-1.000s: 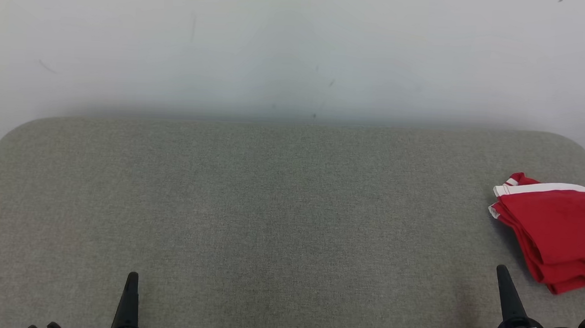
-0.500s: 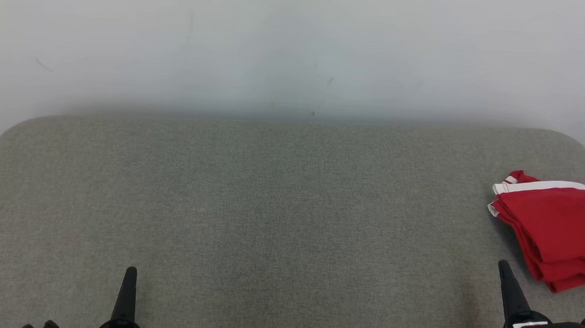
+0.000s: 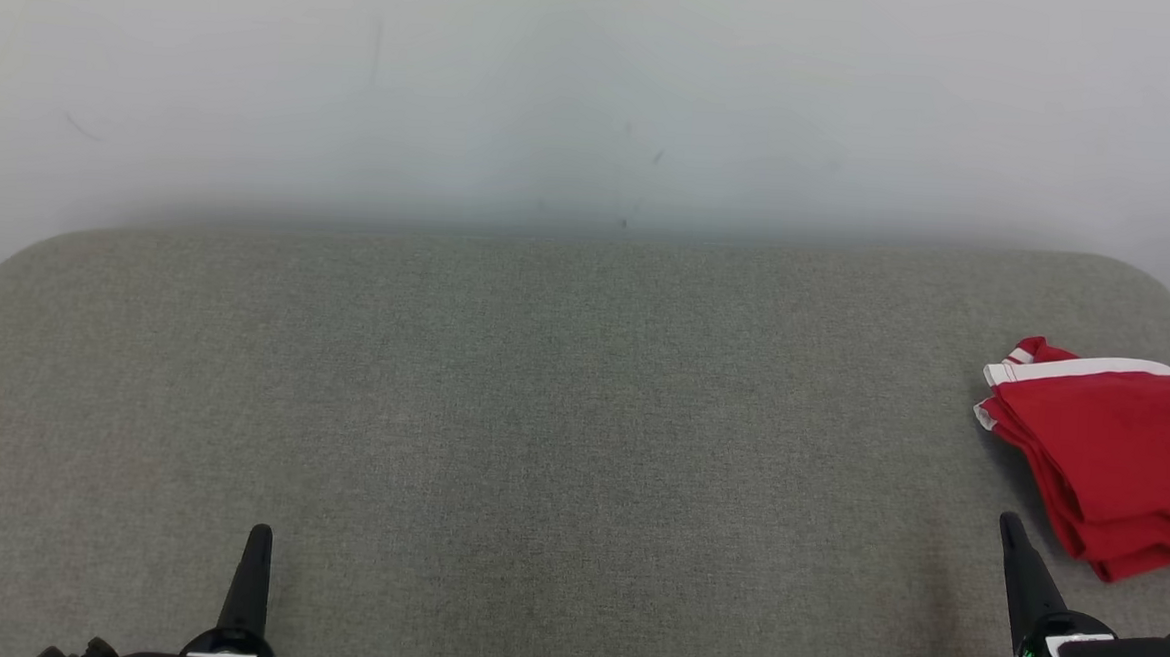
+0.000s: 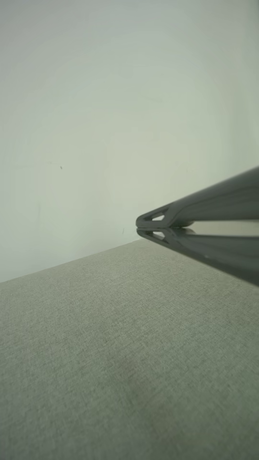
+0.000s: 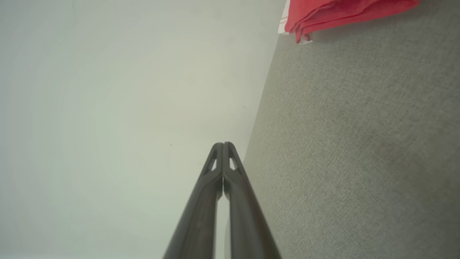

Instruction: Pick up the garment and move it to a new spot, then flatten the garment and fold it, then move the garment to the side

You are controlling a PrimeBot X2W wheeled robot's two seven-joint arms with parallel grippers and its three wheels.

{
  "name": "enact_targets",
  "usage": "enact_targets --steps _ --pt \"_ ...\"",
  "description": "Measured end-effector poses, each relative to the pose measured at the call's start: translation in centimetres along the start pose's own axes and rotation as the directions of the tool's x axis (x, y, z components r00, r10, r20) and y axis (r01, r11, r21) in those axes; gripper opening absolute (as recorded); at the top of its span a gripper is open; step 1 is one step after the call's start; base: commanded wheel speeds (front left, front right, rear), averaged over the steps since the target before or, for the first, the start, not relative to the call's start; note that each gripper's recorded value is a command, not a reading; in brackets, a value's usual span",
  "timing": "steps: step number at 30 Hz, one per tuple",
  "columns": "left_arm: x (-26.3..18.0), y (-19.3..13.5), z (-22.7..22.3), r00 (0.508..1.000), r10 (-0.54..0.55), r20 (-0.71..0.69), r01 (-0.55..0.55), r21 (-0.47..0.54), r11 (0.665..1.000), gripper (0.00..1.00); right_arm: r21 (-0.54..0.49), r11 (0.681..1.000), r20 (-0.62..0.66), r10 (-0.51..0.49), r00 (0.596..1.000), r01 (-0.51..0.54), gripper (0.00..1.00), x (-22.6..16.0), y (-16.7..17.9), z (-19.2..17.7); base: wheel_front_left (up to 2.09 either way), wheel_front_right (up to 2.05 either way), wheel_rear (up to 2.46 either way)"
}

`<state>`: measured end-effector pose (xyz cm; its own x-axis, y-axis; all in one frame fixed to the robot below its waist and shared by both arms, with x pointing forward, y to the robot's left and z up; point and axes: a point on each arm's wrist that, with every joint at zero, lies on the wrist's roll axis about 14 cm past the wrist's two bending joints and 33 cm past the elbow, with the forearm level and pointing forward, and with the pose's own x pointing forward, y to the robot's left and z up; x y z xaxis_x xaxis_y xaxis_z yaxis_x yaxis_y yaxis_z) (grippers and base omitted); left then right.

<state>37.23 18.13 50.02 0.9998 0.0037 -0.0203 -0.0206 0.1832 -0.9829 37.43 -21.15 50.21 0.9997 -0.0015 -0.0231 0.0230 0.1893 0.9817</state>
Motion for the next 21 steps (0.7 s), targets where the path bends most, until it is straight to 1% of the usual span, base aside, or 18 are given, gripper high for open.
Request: enact_targets --steps 21 --pt "0.66 -0.22 0.13 1.000 -0.007 -0.003 0.006 -0.155 0.988 0.00 0.159 0.987 0.002 0.015 1.000 -0.015 0.00 0.48 0.21 0.56 0.00 0.00 0.00"
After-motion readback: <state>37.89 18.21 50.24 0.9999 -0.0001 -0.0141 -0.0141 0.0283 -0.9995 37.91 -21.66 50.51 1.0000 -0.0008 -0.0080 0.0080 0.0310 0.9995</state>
